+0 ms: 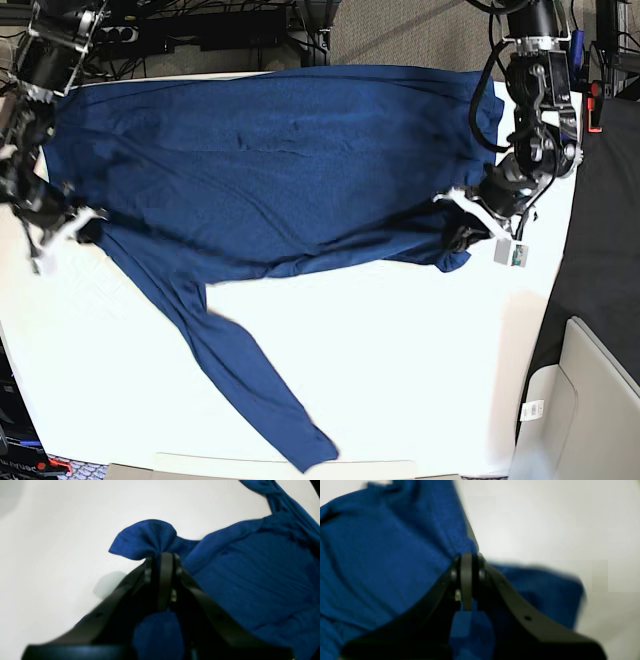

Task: Fold the T-shirt properly
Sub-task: 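Lift the hem and fold it over toward the shoulder edge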

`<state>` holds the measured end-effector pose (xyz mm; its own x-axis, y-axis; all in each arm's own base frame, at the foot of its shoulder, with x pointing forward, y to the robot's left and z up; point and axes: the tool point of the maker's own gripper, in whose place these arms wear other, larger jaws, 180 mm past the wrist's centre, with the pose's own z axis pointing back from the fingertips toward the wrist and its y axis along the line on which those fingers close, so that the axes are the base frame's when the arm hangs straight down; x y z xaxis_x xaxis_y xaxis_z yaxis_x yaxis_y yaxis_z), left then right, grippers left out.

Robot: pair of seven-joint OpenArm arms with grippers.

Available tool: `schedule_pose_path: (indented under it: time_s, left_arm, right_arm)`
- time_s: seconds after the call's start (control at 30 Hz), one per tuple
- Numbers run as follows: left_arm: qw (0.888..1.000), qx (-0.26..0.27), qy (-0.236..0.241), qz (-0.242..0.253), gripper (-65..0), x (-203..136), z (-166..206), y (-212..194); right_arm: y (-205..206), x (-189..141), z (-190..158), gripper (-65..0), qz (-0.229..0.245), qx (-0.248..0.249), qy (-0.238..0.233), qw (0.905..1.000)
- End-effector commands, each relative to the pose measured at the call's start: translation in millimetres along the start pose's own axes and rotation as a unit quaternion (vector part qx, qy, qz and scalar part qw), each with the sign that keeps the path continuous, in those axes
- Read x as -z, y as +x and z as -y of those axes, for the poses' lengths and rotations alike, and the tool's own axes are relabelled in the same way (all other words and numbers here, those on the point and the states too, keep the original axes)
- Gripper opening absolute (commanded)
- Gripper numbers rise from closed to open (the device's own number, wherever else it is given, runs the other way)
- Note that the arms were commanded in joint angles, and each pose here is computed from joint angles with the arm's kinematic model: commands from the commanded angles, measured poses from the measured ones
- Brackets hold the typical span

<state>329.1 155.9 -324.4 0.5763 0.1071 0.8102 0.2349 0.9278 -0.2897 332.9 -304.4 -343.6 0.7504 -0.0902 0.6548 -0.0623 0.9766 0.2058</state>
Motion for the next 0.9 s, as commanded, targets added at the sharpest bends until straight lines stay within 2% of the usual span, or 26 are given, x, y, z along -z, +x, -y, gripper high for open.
schedule_pose_path:
  time_s: [0.0, 0.1, 0.33, 0.87]
  left_arm:
    - [1.000, 0.013, -0.004, 0.021, -64.9, -6, 3, 13]
    - [1.000, 0.015, -0.004, 0.012, -64.9, -13, 5, 1]
    - [1.000, 0.012, 0.018, 0.008, -64.9, -39, -2, -12]
    - [0.999, -0.007, 0.034, -0.038, -64.9, -56, -9, -55]
  right_arm:
    - [16, -16, 9, -64.8, 0.031, 0.003, -0.003, 0.9995]
    - [0, -33, 19, -64.8, 0.039, 0.038, 0.003, 0.9985]
    - [-20, -61, 35, -64.8, 0.043, 0.056, -0.009, 0.9975]
    - [-44, -63, 37, -64.8, 0.017, 0.061, -0.013, 0.9979]
